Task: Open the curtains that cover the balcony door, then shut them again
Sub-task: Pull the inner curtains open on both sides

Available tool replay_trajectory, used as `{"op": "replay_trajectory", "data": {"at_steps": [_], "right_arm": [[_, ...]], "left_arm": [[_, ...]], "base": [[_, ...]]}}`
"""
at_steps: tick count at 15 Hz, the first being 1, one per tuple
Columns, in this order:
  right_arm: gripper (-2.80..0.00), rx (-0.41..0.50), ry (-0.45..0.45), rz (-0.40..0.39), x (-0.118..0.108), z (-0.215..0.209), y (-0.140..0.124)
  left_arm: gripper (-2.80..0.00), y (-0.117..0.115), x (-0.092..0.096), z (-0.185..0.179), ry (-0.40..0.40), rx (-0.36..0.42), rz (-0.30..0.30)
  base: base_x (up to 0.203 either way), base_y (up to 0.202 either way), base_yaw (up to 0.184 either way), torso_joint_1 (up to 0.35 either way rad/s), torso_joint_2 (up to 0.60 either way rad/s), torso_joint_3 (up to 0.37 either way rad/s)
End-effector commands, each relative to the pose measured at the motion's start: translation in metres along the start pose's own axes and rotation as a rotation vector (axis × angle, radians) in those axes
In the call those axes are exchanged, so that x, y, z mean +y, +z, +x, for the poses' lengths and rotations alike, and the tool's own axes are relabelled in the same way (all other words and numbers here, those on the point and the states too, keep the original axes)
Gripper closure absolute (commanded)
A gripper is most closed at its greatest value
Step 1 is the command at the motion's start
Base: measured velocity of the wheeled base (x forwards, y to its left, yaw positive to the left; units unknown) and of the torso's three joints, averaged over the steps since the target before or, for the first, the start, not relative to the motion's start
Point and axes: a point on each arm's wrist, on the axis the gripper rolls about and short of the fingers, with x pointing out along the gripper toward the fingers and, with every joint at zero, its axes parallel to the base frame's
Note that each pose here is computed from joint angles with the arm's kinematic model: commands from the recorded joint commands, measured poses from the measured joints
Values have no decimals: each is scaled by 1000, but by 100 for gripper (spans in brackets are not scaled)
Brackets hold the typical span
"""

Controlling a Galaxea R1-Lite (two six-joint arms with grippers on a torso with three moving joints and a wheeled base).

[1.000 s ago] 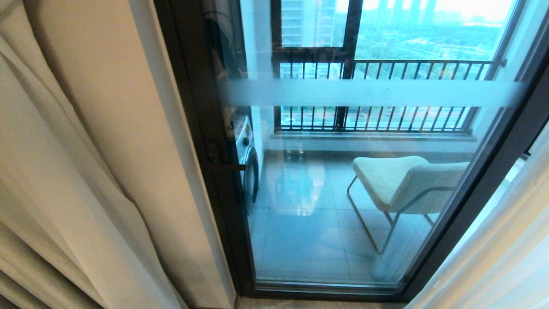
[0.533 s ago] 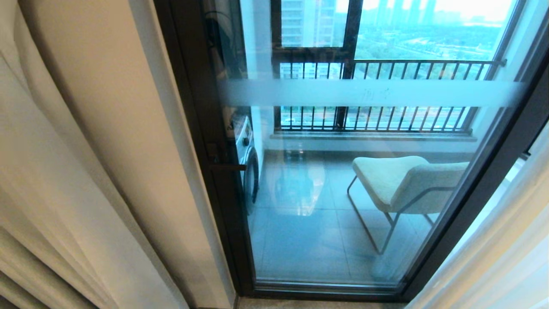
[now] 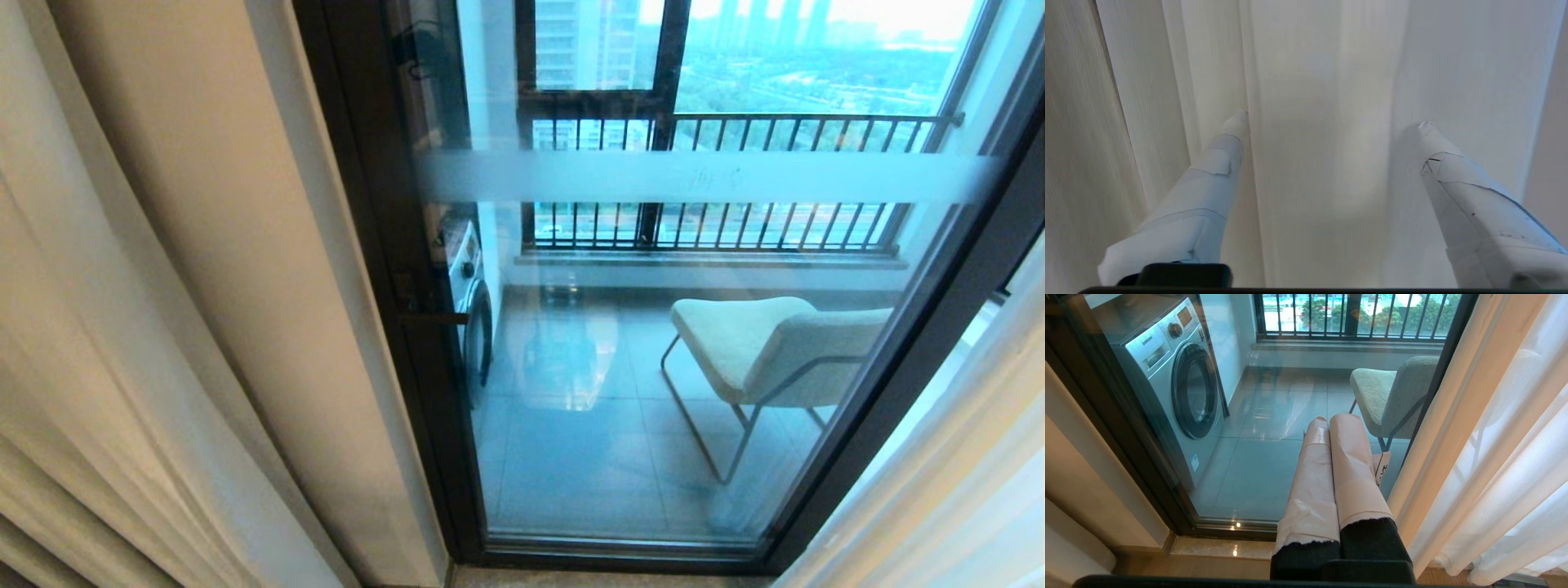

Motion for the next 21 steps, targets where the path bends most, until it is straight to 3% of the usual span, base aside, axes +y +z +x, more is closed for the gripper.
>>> {"op": "replay_trajectory", "data": {"at_steps": [1, 6, 16, 17, 18, 21], "right_arm": [[0, 0, 1, 0, 0, 0, 0], [0, 0, 1, 0, 0, 0, 0], [0, -2, 1, 0, 0, 0, 0], [0, 0, 0, 0, 0, 0, 0], [0, 0, 0, 0, 0, 0, 0], [0, -2, 0, 0, 0, 0, 0]], "left_arm": [[-280, 17, -17, -28, -4, -14, 6], [-280, 12, -42, -82, 7, 44, -22], [-280, 21, -78, -154, 28, 113, -55], [-226, 23, -82, -162, 27, 111, -55], [0, 21, -86, -171, 26, 122, -60], [0, 10, -90, -183, 28, 158, -75]], "base": [[0, 0, 0, 0, 0, 0], [0, 0, 0, 0, 0, 0], [0, 0, 0, 0, 0, 0], [0, 0, 0, 0, 0, 0], [0, 0, 0, 0, 0, 0], [0, 0, 0, 0, 0, 0]]}}
